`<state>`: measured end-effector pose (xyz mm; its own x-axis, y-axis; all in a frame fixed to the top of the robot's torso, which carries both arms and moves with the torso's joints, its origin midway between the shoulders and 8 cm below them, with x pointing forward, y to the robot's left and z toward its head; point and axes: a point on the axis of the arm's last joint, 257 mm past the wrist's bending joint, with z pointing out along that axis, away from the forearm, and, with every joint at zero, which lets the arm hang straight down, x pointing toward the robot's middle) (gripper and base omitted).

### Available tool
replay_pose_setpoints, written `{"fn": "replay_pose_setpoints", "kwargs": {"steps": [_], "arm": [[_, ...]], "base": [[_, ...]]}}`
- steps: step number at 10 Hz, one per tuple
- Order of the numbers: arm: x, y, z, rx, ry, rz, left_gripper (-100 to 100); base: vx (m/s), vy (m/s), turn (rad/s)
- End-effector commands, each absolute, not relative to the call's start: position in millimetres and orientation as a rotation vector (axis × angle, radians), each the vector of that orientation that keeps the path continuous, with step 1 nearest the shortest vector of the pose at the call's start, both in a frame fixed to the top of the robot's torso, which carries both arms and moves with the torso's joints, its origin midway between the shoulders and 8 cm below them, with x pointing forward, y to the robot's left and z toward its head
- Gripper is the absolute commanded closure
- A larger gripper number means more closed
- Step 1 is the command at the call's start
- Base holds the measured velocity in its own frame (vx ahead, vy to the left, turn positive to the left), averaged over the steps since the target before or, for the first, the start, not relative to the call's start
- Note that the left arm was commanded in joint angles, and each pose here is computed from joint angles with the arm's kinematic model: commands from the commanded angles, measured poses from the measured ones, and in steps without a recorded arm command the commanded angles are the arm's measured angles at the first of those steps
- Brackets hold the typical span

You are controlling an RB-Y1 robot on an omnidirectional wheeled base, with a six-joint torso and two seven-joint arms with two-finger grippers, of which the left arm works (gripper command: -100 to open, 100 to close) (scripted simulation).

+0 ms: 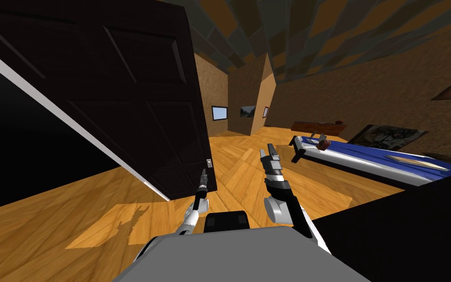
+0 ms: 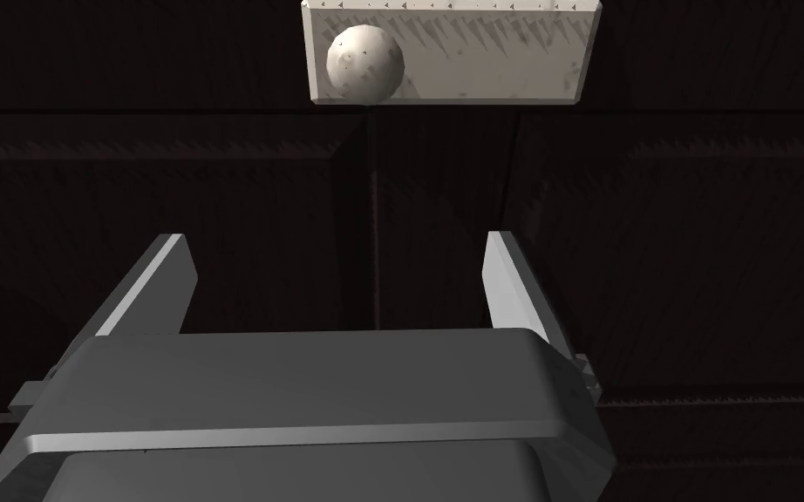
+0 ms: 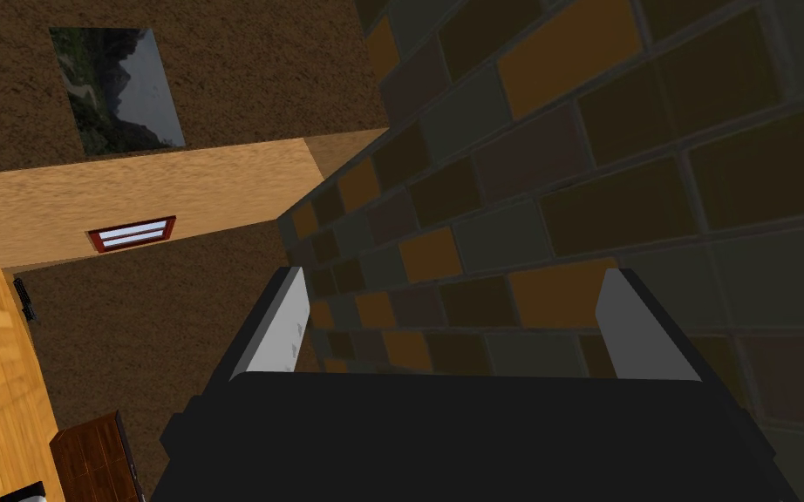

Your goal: Push the door open

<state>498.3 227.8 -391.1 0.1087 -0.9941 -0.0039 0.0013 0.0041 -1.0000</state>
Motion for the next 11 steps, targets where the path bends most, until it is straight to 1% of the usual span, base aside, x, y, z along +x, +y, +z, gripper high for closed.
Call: {"fn": "replay_pose_setpoints", "kwargs": {"steps": [1, 2, 6, 7, 9, 11], "arm": [[498.3, 227.8, -391.1, -1.255, 1.129, -1.126, -100], [498.7, 234.1, -390.7, -1.248, 1.132, -1.117, -100], [499.5, 256.6, -388.2, -1.222, 1.137, -1.086, -100], [499.5, 256.6, -388.2, -1.222, 1.137, -1.086, -100], [499.8, 283.1, -384.2, -1.192, 1.14, -1.049, -100], [499.1, 290.7, -383.2, -1.185, 1.137, -1.038, -100]], "base": [[-0.015, -0.061, -0.002], [0.057, 0.1, 0.01], [0.111, 0.173, -0.007], [0.101, 0.08, -0.004], [0.138, 0.069, -0.02], [0.185, -0.051, -0.03]]}}
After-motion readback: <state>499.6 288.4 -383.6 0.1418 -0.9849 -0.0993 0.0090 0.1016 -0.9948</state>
